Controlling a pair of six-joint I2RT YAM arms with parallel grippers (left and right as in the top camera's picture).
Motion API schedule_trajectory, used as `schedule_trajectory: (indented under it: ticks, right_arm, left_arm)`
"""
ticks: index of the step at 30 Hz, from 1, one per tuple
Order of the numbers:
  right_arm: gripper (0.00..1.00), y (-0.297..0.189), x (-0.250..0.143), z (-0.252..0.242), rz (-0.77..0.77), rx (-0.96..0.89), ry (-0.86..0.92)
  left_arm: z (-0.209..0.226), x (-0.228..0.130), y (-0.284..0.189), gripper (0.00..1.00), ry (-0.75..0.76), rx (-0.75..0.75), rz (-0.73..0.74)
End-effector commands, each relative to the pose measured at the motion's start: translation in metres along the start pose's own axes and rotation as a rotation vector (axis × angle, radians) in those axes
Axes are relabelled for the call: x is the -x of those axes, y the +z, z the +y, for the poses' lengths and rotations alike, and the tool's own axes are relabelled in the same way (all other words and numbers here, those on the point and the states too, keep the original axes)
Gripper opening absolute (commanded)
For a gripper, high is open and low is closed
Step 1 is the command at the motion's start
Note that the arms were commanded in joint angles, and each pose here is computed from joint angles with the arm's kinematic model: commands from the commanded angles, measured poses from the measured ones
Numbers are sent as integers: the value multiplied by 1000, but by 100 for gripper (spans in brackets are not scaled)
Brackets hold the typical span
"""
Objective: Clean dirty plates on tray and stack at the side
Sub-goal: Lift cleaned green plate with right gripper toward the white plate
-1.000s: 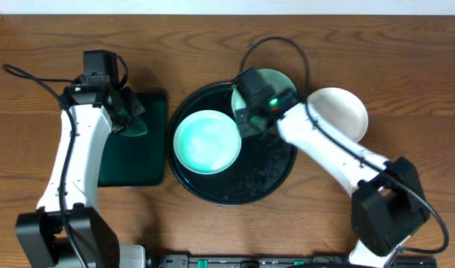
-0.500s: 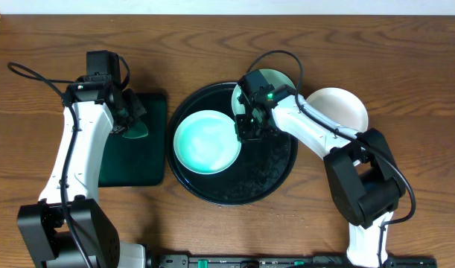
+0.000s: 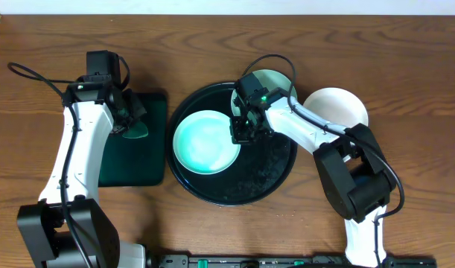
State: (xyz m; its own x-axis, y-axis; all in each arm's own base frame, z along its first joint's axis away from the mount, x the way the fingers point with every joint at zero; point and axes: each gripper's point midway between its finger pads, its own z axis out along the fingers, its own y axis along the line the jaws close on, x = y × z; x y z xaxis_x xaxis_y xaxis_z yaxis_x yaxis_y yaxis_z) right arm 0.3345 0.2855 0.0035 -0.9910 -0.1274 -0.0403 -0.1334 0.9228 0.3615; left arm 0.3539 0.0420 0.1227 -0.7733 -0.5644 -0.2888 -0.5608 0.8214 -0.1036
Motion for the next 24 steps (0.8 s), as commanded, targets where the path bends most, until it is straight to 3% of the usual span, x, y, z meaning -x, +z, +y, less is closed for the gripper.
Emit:
schedule_trajectory:
  ticks: [1,9,19,24]
  right_arm:
    - [1,2,-3,-2,1,-33,-28]
    - [1,-104,25,-7,-334,-342,-230]
    - [1,-215,17,25,-746,-924,-481]
    - [1,-238,1,51,-872,-1068,-535]
  left_arm:
    - [4,-3,4,7,7,16,10]
    - [4,-2,4,7,7,13,5]
    - [4,-2,4,7,7,13,5]
    - [4,-1,4,7,6,13,5]
